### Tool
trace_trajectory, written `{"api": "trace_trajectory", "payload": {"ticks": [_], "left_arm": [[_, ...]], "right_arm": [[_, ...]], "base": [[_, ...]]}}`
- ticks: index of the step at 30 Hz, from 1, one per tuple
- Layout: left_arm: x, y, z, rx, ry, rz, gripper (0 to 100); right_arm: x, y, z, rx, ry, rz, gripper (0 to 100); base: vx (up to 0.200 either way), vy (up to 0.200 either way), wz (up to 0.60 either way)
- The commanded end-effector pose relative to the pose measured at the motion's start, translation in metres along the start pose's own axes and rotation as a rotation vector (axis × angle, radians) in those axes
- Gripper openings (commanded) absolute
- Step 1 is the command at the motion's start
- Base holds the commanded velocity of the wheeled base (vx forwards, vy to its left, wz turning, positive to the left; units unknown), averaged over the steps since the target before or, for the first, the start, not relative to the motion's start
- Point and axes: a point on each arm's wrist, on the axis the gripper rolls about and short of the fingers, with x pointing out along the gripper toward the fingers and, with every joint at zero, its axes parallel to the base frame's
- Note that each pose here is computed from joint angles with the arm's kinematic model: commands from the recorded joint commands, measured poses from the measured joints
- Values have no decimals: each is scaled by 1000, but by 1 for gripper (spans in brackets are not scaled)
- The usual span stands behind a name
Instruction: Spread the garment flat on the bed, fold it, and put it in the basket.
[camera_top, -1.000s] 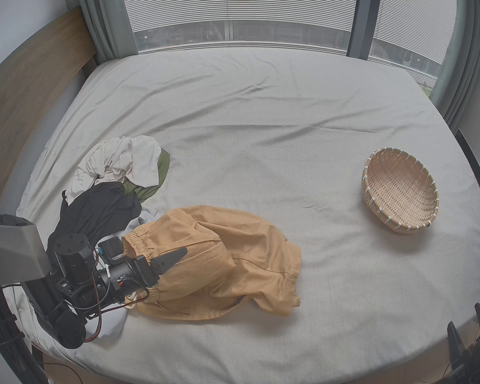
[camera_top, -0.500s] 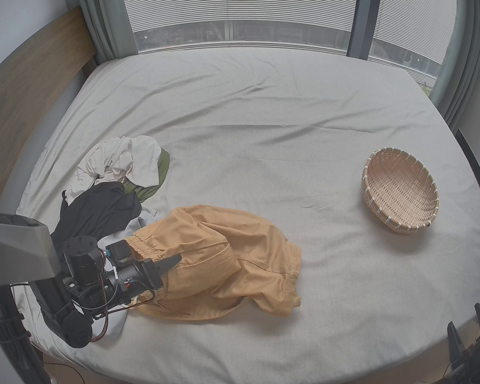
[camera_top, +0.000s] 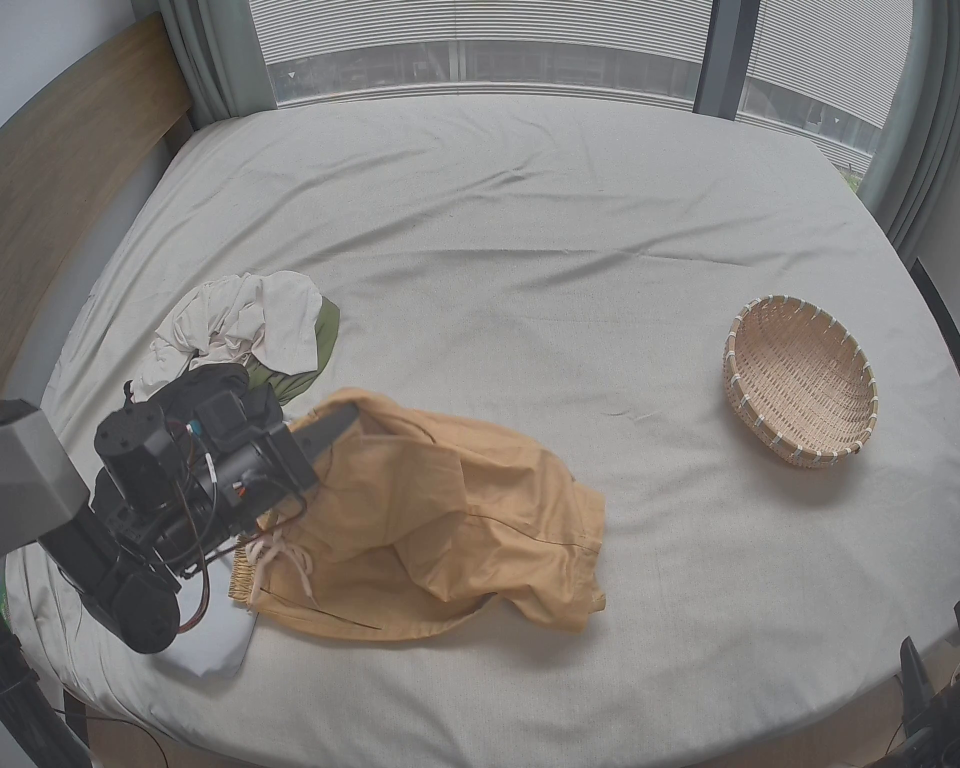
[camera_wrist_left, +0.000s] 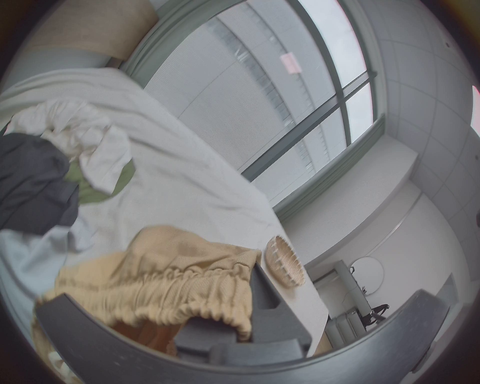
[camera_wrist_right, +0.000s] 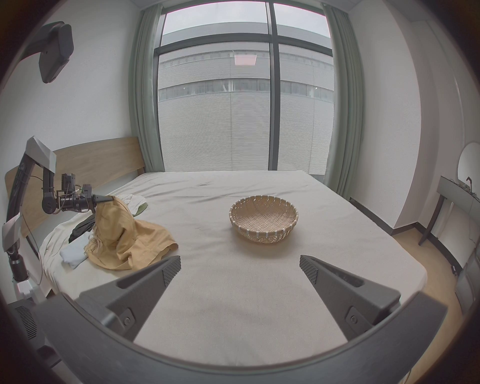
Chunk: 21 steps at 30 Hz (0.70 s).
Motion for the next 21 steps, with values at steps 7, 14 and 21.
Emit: {"api": "trace_trajectory", "payload": {"ticks": [7, 14, 21], "left_arm": [[14, -43, 21, 23, -80, -158, 0], [15, -43, 23, 23, -87, -164, 0], [23, -48, 27, 31, -100, -196, 0]], "right_arm": [[43, 6, 89, 337, 196, 340, 100], [103, 30, 101, 467, 442, 536, 100], [171, 61, 73, 460, 588, 556, 100]], "base": [[0, 0, 0], [0, 0, 0], [0, 0, 0]]}}
